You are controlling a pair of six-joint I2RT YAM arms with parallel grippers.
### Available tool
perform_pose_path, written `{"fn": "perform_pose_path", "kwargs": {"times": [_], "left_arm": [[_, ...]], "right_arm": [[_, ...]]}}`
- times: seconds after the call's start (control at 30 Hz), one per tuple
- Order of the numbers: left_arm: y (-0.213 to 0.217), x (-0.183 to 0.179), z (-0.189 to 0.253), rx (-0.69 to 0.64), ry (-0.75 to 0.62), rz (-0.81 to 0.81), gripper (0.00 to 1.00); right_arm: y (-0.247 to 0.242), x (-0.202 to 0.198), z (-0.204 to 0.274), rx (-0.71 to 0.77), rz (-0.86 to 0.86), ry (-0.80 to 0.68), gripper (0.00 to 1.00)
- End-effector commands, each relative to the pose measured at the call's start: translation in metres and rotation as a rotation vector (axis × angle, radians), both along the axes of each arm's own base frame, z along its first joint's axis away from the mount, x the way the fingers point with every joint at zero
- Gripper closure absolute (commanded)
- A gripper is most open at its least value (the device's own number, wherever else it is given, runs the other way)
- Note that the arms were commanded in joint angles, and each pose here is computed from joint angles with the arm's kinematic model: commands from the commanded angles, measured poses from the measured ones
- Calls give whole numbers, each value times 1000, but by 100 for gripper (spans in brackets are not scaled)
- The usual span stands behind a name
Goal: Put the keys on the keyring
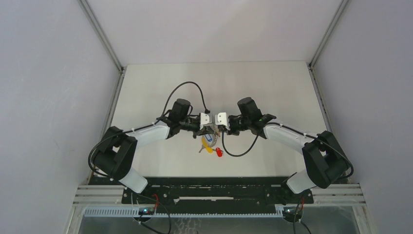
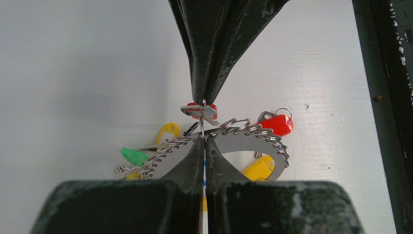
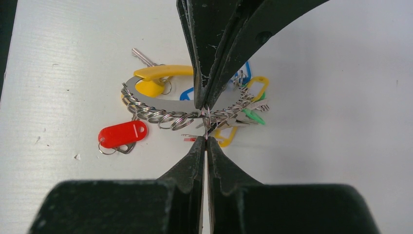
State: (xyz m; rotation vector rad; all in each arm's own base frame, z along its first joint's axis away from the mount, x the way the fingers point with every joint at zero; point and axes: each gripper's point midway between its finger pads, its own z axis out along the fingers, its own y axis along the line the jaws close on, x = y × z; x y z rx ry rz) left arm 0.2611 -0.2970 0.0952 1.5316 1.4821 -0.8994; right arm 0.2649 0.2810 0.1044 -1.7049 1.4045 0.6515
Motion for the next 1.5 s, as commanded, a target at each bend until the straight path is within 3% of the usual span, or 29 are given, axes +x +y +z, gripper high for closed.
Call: {"fn": "perform_pose_path", "kwargs": {"times": [0.0, 1.47], "left_arm": [[-11, 5, 20, -49, -57, -43, 100], [-12, 3, 22, -58, -57, -55, 100]], "right_arm": [[9, 8, 26, 50, 7, -53, 100], [15, 3, 22, 63, 44, -8, 100]]}}
